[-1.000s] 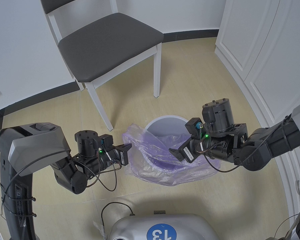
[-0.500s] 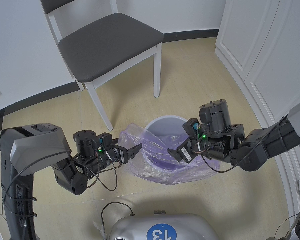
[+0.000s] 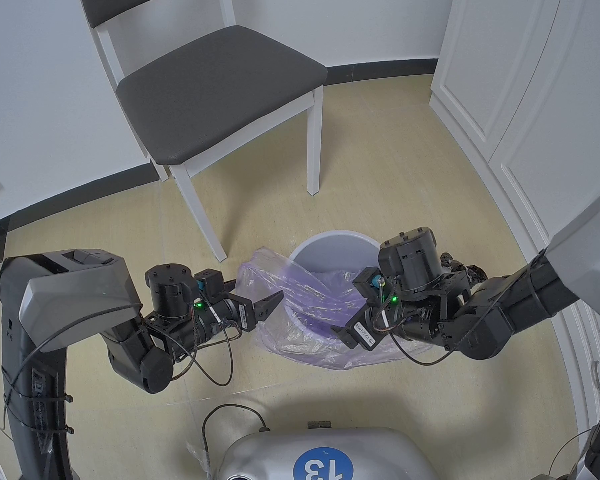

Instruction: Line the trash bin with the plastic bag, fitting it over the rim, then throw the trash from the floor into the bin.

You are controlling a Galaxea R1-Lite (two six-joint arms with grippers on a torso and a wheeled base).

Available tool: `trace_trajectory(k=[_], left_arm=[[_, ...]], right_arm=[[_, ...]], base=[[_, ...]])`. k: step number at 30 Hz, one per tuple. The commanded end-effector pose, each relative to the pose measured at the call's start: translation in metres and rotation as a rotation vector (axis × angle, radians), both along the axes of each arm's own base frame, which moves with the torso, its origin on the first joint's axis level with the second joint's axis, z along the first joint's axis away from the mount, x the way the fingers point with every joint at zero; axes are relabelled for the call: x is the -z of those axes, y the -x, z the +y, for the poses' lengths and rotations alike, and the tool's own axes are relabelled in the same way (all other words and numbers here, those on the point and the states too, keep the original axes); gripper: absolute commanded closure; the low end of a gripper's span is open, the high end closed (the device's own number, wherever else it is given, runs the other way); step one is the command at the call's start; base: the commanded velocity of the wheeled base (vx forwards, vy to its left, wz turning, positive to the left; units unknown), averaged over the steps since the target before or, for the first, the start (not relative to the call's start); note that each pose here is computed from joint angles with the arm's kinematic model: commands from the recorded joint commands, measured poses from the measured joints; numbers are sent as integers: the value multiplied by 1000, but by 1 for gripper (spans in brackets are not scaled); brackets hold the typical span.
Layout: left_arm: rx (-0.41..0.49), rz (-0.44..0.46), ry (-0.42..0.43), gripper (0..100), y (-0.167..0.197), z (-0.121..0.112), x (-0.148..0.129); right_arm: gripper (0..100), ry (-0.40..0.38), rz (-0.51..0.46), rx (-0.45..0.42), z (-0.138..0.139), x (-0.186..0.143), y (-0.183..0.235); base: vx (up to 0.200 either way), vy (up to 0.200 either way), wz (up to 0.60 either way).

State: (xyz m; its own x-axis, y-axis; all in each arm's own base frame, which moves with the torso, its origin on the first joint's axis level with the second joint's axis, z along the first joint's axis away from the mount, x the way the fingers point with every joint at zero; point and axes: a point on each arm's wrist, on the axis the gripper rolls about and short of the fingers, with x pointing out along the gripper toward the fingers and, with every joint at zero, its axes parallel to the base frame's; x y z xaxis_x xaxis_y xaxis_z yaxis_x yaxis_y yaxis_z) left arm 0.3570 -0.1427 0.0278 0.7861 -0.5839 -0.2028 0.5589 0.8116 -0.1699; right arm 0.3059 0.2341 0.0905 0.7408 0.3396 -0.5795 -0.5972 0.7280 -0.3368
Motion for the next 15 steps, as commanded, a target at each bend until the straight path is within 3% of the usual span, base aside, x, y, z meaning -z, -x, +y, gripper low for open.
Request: trace_trajectory(k=[1,15], left_arm=[[0,-10,4,0,1,0,-4],[4,-14,3,0,1,-1,-3]], right_arm=[[0,18,16,-4,2,10,-3],[0,46,34,-9,10,29,-15]], base=[[0,0,0],[0,0,0]])
